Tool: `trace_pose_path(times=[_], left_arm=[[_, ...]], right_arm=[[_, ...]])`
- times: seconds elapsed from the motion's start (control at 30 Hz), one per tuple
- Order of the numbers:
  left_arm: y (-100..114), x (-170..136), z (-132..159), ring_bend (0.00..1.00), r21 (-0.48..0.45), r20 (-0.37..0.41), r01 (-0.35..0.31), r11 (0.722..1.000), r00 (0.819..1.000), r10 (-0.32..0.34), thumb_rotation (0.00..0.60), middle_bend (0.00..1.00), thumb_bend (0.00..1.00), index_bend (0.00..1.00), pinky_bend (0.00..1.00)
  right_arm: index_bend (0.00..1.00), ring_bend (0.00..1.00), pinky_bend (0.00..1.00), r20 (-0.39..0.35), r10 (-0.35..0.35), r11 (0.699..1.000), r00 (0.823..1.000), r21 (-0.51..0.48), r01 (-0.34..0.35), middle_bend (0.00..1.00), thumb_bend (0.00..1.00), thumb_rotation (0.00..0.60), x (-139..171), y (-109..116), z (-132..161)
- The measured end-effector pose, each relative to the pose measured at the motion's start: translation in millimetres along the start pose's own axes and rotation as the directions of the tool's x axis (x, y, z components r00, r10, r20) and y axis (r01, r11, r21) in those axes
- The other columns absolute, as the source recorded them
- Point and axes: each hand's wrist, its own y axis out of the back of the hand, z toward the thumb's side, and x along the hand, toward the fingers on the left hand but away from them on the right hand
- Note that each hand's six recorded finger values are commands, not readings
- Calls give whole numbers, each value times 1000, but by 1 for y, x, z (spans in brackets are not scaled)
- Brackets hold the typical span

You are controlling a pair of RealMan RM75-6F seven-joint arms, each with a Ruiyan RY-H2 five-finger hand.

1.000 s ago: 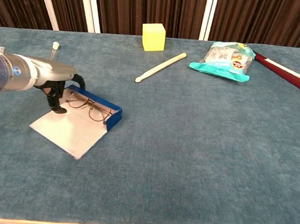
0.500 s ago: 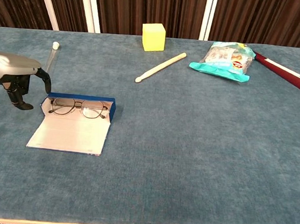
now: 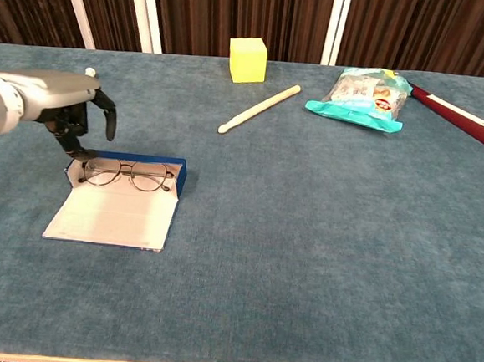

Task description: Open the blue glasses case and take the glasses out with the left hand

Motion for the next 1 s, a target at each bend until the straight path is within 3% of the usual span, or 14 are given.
trace_pose_path(times=[0.37,1.0], left_arm=[[-1,15,27,955,23,17,-26,999,1000,26,600,1000,303,443,989],[-14,22,33,958,31,-11,25,999,1000,-25,600,1000,347,466,989]], right_arm=[[0,0,194,1,3,1000,1000,-4,-3,0,167,600,-1,0,0],[0,0,194,2,5,1000,1000,-5,-5,0,169,600,-1,0,-1]])
